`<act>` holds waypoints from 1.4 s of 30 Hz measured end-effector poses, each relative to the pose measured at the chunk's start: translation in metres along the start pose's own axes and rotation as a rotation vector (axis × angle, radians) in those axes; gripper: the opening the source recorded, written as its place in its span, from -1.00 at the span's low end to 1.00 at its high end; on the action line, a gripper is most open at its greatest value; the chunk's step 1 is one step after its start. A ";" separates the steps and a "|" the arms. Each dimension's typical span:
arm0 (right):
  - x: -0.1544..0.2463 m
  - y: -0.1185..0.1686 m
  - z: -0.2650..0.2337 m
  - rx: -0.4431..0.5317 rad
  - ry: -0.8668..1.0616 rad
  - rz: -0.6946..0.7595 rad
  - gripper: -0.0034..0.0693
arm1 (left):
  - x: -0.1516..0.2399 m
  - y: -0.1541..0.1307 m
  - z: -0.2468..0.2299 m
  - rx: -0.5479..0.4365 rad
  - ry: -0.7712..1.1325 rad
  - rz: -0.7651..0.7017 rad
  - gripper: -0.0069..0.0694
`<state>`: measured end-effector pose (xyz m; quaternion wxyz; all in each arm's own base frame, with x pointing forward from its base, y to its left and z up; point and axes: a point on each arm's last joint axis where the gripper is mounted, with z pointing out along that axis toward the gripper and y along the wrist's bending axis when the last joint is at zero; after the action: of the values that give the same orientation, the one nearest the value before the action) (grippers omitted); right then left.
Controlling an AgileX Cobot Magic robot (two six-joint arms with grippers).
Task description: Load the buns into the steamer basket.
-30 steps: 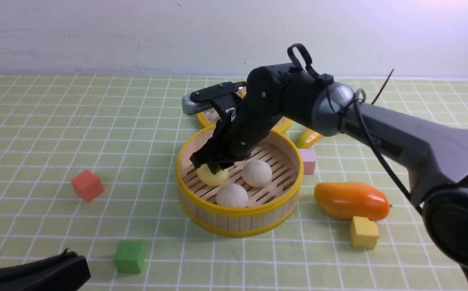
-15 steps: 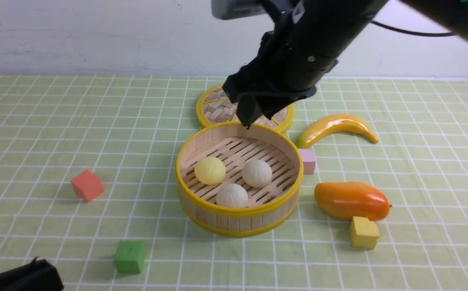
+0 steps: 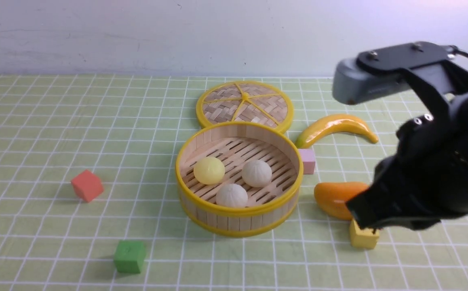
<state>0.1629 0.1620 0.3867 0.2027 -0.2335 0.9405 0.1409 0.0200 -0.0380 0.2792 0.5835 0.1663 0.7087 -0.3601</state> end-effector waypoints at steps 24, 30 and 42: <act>0.135 -0.080 -0.012 0.173 -0.625 0.055 -0.94 | 0.002 0.000 0.000 0.003 0.023 0.004 -0.57; 0.208 -0.106 0.055 0.371 -0.887 0.139 -0.94 | 0.003 0.000 0.000 0.005 0.032 0.004 -0.55; 0.244 -0.113 0.097 0.384 -0.842 0.232 -0.93 | 0.003 -0.001 0.000 0.005 0.033 0.006 -0.53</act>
<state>0.0518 0.0079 0.1726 0.5886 -0.0080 0.8055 0.0685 0.0187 -0.0387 0.2770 0.5724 0.1758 0.7168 -0.3573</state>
